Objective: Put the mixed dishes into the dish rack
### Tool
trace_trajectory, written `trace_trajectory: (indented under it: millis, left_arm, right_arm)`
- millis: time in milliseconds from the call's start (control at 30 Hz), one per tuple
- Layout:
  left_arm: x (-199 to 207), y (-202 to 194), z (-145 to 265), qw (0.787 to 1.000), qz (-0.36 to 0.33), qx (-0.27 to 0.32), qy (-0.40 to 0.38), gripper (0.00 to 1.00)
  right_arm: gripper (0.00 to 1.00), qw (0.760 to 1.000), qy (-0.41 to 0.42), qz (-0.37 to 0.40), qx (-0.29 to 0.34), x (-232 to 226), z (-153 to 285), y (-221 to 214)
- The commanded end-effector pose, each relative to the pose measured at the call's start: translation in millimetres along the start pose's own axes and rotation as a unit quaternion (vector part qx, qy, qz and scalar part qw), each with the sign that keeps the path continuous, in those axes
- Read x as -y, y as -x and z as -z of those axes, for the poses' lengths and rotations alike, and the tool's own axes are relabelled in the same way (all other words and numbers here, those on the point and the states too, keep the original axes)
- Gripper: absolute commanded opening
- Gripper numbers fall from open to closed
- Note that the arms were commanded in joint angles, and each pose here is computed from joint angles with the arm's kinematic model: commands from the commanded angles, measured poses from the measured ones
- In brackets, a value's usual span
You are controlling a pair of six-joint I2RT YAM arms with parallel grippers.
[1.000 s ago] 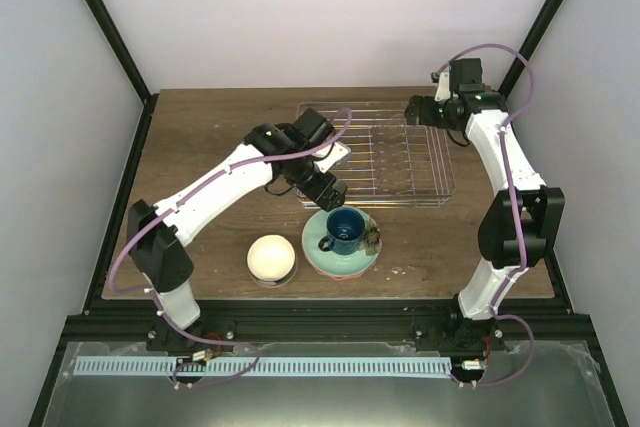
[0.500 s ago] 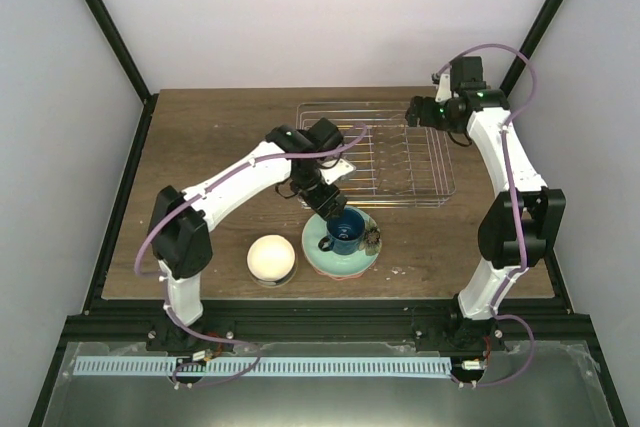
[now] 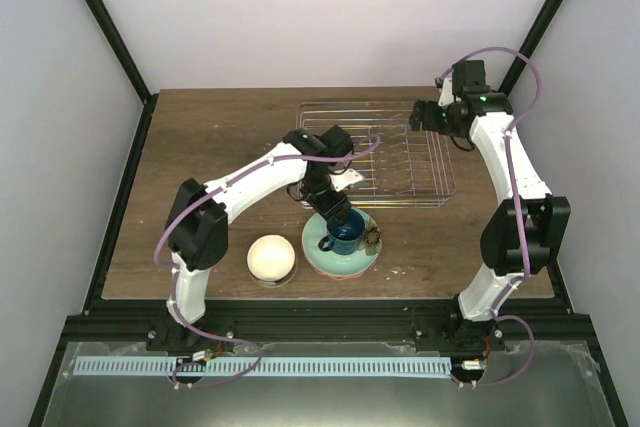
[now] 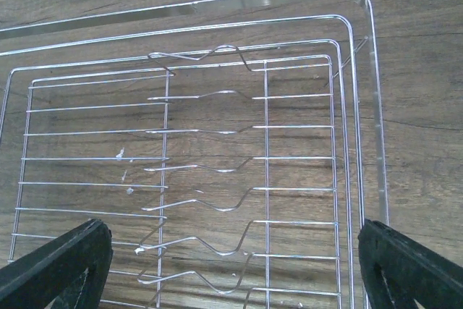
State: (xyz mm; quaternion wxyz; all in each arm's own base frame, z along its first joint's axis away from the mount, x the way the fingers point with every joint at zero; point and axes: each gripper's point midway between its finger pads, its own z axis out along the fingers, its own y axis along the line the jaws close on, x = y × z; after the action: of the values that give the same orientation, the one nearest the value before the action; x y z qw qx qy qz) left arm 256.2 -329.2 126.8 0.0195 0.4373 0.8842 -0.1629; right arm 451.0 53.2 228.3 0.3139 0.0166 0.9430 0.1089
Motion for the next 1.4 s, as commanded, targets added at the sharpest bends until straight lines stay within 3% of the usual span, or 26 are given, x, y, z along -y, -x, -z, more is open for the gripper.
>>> trace_trajectory:
  millis: [0,133,300,533,700,900,1100,1267,1367]
  left_arm:
    - [2.9,1.9,-6.2,1.000,-0.010,-0.009,-0.009,0.64]
    - [4.2,0.6,-13.5,1.000,-0.013,-0.018,-0.011,0.56]
    - [4.5,0.2,-15.1,1.000,-0.014,-0.019,-0.011,0.34]
    - [5.8,0.9,-21.1,1.000,-0.013,-0.021,-0.019,0.18]
    - [6.0,2.7,-15.6,1.000,-0.013,-0.015,-0.015,0.01]
    - [20.4,11.3,13.0,0.999,-0.014,0.025,-0.047,0.00]
    - [23.5,30.3,67.4,0.986,0.016,0.115,-0.116,0.00]
    - [2.4,50.5,135.0,0.960,0.054,0.229,-0.149,0.00]
    - [-15.0,62.2,174.2,0.930,0.086,0.305,-0.186,0.00]
  right_arm:
    - [0.94,1.000,-0.003,0.003,0.001,-2.0,6.1,-1.8]
    - [0.94,1.000,-0.004,0.004,0.000,-1.4,5.0,-1.7]
    - [0.94,1.000,-0.006,0.007,-0.001,-0.6,3.2,-1.7]
    - [0.94,1.000,-0.010,0.010,-0.007,1.7,-1.8,-3.7]
    - [0.94,1.000,-0.011,0.013,-0.007,2.2,-3.6,-3.7]
    - [0.95,1.000,0.009,0.013,-0.007,-4.6,-5.9,-2.7]
    - [0.95,0.998,0.058,0.017,0.004,-21.1,-4.3,-0.8]
    - [0.95,0.992,0.121,0.023,0.019,-41.7,2.6,-1.9]
    - [0.94,0.983,0.177,0.034,0.043,-60.4,15.4,-2.3]
